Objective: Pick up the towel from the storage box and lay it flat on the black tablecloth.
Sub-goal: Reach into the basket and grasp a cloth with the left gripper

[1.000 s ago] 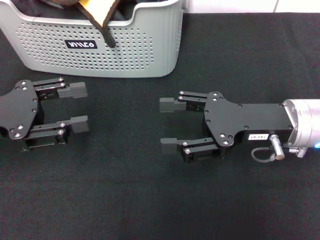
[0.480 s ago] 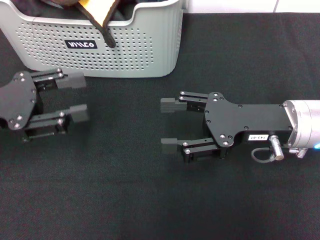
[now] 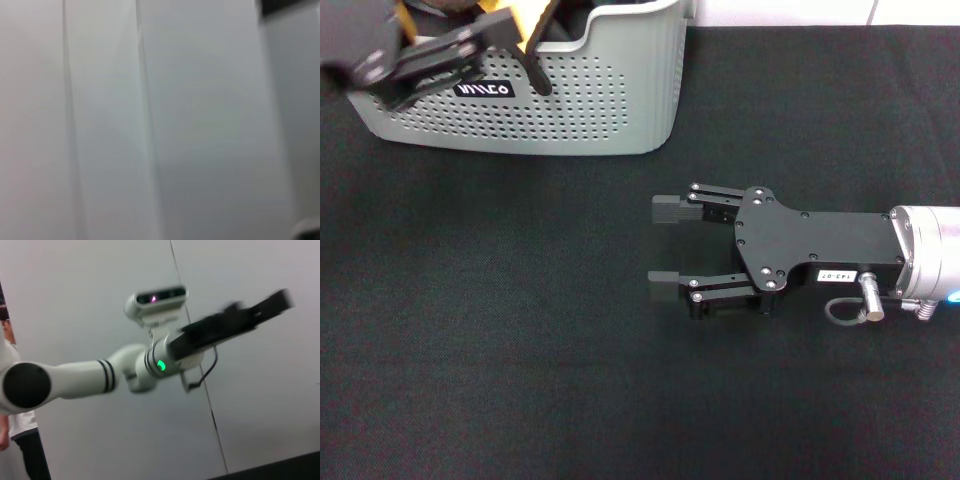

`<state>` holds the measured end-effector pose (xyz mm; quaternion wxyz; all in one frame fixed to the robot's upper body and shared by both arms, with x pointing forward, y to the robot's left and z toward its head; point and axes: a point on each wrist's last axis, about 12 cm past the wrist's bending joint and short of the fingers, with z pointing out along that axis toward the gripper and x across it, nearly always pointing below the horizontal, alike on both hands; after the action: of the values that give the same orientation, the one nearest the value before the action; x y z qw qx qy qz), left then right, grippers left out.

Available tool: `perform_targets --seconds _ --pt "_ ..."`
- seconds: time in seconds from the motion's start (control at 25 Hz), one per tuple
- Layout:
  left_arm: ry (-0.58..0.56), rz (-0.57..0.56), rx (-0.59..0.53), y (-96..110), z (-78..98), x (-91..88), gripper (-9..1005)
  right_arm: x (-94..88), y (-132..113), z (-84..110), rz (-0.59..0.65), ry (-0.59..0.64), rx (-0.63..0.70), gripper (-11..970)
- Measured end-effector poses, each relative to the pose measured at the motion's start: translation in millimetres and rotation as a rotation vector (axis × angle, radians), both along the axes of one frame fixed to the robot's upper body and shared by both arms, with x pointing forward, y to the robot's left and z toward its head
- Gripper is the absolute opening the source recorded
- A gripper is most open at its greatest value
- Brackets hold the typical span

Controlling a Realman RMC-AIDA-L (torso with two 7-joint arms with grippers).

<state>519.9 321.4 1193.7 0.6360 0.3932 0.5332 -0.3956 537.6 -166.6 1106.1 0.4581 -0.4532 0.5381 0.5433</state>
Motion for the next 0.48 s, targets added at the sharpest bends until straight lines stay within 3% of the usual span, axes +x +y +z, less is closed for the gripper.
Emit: perform_targets --seconds 0.2,0.48 --pt "-0.036 0.270 0.367 -9 22.7 23.2 680 -3.6 -9 -8.9 -0.058 0.026 -0.005 829" --pt "-0.096 0.425 0.653 -18 40.8 34.9 680 -7.8 -21 -22.7 -0.152 0.060 -0.020 829"
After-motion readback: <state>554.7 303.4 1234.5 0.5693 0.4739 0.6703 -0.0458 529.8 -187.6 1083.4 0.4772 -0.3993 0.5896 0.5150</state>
